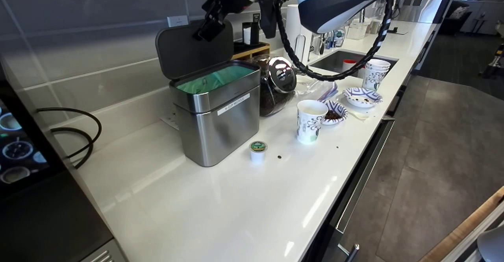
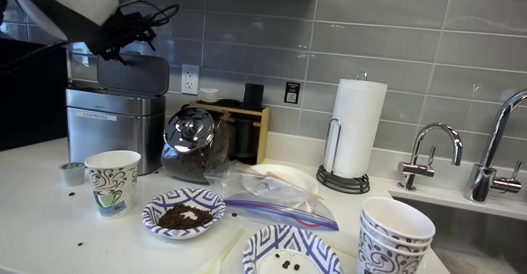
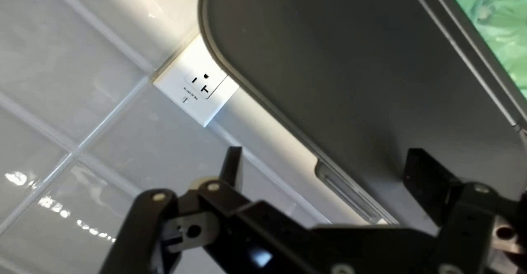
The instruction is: Open the lid of the bin, then put the coffee pod in the bin and close the lid of the bin
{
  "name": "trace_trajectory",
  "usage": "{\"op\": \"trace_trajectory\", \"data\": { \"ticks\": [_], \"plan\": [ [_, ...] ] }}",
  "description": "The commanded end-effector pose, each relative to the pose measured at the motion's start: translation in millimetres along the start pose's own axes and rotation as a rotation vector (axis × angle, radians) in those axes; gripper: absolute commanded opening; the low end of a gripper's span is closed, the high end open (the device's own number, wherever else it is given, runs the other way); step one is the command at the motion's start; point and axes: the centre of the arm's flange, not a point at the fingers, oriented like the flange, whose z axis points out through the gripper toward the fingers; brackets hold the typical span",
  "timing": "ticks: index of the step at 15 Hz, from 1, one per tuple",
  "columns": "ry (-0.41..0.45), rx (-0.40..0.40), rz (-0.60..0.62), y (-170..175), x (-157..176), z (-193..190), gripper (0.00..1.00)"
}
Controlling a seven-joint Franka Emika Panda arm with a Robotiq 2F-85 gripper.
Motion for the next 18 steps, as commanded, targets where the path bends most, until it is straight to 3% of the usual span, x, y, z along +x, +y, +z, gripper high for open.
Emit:
{"op": "trace_trajectory", "data": {
  "ticks": [1, 10, 18],
  "plan": [
    [-0.009, -0.016, 0.035, -13, 4, 21, 1.0],
    [-0.052, -0.053, 0.149, -11, 15, 11, 1.0],
    [-0.217, -0.057, 0.37, -7, 11, -38, 1.0]
  ]
}}
